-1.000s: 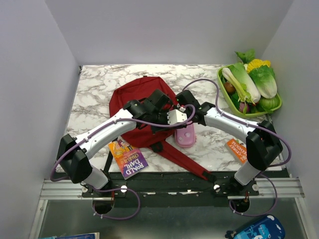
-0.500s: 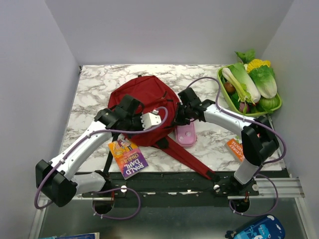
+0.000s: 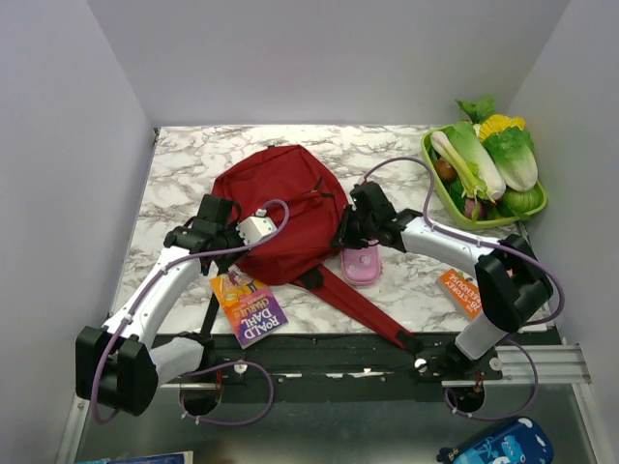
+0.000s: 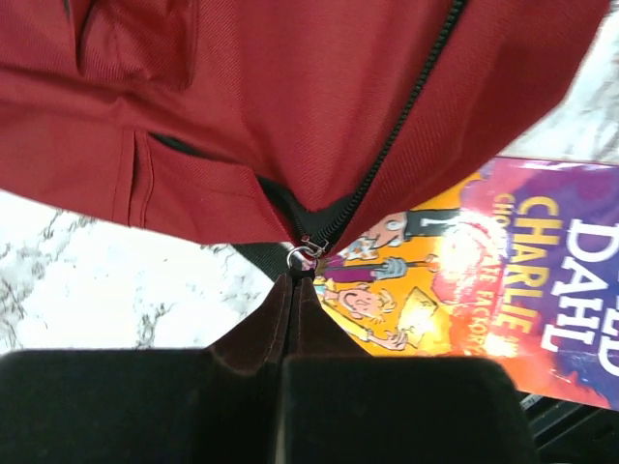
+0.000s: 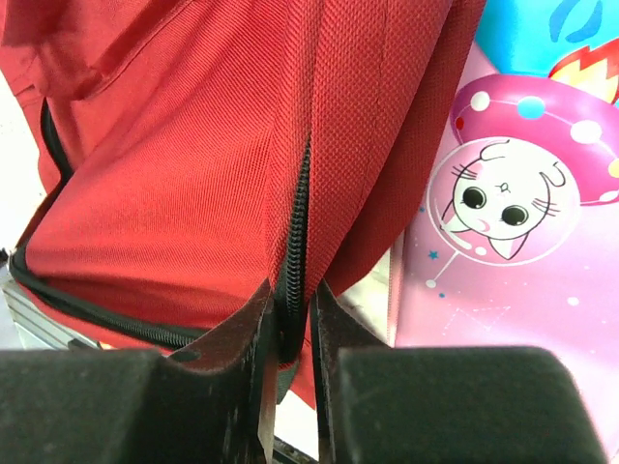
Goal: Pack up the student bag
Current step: Unzip the student bag at the center of the board, then move the book to the center of the board.
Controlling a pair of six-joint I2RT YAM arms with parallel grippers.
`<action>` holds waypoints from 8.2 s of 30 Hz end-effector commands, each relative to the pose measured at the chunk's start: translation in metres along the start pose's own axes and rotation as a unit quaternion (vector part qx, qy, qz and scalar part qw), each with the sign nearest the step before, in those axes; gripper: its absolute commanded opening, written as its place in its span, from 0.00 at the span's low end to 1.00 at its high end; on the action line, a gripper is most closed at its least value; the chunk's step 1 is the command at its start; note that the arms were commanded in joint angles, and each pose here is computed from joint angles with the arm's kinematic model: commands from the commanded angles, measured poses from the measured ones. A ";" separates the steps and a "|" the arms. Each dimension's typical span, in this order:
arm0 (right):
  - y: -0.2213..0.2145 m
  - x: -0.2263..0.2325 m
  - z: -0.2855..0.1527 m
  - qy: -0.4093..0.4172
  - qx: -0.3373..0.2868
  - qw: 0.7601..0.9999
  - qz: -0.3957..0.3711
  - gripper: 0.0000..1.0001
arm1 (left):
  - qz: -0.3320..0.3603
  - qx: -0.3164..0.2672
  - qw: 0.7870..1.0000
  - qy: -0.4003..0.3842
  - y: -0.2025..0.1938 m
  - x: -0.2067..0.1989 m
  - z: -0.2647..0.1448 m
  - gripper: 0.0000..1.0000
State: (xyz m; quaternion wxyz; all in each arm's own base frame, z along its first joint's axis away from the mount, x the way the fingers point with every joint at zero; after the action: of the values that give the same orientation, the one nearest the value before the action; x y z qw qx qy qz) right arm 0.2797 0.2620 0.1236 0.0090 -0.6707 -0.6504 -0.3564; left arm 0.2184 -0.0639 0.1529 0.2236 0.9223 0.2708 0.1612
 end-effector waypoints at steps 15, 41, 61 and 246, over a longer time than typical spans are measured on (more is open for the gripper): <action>-0.008 0.000 -0.021 0.068 -0.067 0.994 -0.059 0.66 | 0.034 -0.096 0.990 -0.100 0.118 -0.018 -0.054 0.78; -0.031 -0.003 -0.011 0.091 -0.055 0.992 -0.062 0.64 | 0.021 -0.048 0.989 -0.135 0.089 -0.059 0.063 0.82; -0.036 0.014 -0.023 0.131 -0.088 0.984 -0.087 0.62 | 0.009 -0.057 0.989 -0.134 0.104 -0.056 0.046 0.83; -0.035 0.102 0.071 -0.105 -0.087 0.940 -0.313 0.70 | -0.331 -0.222 0.843 0.360 0.027 0.204 -0.122 0.00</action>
State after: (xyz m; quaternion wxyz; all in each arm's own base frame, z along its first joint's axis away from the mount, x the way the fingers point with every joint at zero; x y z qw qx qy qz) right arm 0.2785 0.3829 0.0947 -0.2149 -0.4930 -0.7893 -0.2962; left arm 0.3360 0.0623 0.2846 0.3150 0.6050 0.5904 0.4314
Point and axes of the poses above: each gripper's point midway between its finger pads, its own z axis out along the fingers, its own x axis along the line the jaws close on, y = z × x, the point moved 5 cm from there along -z, back along the fingers, and after that the axes turned 4 degrees about -z, right-handed, at the moved point
